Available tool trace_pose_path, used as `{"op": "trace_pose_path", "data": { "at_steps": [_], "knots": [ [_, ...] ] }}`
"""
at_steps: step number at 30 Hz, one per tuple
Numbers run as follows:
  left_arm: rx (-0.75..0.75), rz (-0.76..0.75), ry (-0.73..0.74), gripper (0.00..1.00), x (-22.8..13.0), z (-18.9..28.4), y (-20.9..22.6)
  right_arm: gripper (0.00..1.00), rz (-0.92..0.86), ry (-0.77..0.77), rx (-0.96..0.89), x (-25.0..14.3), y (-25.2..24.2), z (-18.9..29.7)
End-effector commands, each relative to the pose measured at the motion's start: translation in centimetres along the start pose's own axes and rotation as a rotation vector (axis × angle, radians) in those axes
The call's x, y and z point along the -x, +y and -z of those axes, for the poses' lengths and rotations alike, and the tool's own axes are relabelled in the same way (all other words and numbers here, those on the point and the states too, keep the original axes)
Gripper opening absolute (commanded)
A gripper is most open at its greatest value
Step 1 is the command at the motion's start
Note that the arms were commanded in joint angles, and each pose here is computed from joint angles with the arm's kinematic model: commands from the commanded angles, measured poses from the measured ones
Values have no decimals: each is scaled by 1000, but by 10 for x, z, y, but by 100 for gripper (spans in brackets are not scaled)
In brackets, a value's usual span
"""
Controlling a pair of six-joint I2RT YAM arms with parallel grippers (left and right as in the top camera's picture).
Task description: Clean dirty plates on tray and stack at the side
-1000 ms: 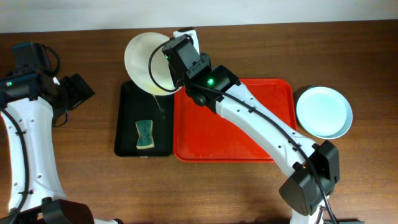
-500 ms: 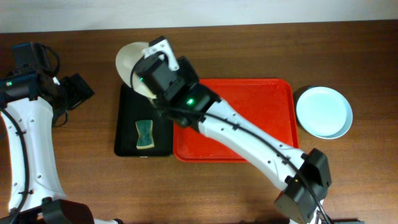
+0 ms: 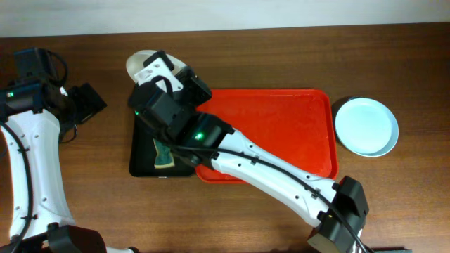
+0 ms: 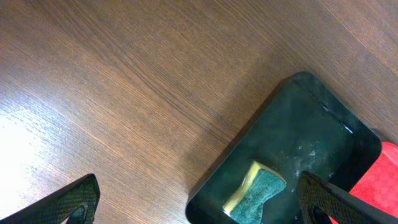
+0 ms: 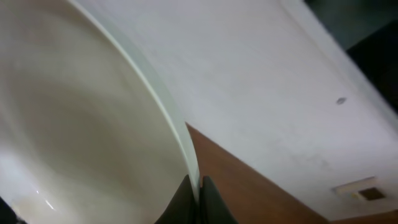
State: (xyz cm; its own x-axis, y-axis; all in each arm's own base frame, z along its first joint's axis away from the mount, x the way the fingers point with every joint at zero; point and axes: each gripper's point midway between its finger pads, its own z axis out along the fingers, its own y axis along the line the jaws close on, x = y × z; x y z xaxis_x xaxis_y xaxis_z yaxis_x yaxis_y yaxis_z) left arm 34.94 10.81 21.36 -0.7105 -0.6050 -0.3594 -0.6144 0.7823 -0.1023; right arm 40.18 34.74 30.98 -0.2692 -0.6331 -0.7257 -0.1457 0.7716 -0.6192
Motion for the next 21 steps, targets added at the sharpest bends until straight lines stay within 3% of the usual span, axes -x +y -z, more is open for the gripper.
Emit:
{"op": "trace_pose_path", "data": {
  "at_steps": [1, 21],
  "knots": [
    [-6, 15, 4, 99, 0, 0, 0, 4, 22, -36, -49, 16, -13, 14],
    [-6, 15, 3, 99, 0, 0, 0, 4, 21, -38, -43, 17, -12, 14]
  ]
}}
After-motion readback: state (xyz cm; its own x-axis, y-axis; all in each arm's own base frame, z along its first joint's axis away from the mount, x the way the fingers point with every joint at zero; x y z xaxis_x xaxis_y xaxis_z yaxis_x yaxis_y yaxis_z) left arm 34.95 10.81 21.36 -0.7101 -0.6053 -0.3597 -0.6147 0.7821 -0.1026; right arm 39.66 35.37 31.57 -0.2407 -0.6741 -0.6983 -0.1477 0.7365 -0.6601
